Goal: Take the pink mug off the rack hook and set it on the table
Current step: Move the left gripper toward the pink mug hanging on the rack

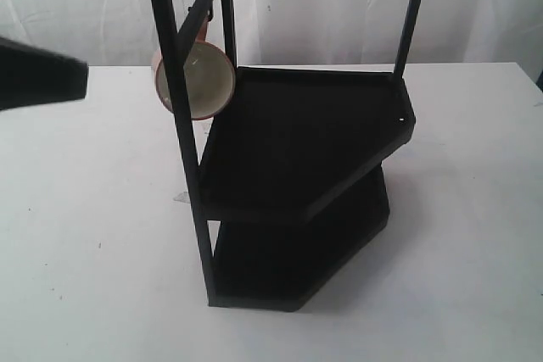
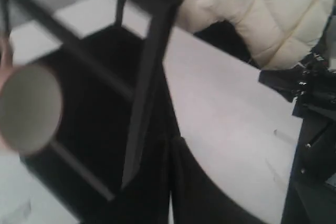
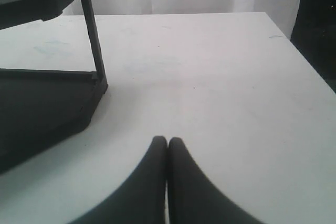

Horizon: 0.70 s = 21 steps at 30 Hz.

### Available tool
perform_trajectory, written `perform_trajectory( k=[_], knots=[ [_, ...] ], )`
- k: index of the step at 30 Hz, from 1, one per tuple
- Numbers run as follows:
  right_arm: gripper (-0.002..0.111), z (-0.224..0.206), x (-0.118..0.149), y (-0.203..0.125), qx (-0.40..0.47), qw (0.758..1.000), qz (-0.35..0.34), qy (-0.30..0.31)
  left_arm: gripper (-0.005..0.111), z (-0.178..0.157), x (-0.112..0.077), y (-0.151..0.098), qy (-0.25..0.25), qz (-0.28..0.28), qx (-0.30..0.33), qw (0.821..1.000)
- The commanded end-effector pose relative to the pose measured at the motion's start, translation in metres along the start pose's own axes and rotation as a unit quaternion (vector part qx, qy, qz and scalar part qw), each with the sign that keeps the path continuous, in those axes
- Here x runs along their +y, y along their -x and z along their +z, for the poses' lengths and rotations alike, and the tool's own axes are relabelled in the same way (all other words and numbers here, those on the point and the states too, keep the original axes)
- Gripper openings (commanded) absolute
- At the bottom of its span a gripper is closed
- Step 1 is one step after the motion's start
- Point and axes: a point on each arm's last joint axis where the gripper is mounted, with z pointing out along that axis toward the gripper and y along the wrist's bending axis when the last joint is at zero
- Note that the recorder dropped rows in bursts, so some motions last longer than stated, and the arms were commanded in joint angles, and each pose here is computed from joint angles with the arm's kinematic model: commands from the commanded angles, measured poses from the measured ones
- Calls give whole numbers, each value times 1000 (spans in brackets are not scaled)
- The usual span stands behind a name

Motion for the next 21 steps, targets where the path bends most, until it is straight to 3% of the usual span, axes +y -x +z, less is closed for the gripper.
perform_trajectory(
  k=[1,4,7,11,15,18,21],
  knots=[
    [0,0,0,0,-4,1000,-5,2,0,1,6,9,28,91,-41,995],
    [0,0,0,0,-4,1000,-5,2,0,7,31,2,112,103,-3,988],
    [0,0,0,0,-4,1000,-5,2,0,17,52,-5,154,63,-4,986],
    [0,0,0,0,-4,1000,-5,2,0,31,69,-14,164,-14,-23,986],
    [0,0,0,0,-4,1000,-5,2,0,38,81,-22,180,-40,-19,983],
    [0,0,0,0,-4,1000,-5,2,0,41,85,-17,177,-76,-50,980],
    [0,0,0,0,-4,1000,-5,2,0,43,81,-12,148,-49,-63,986]
  ],
)
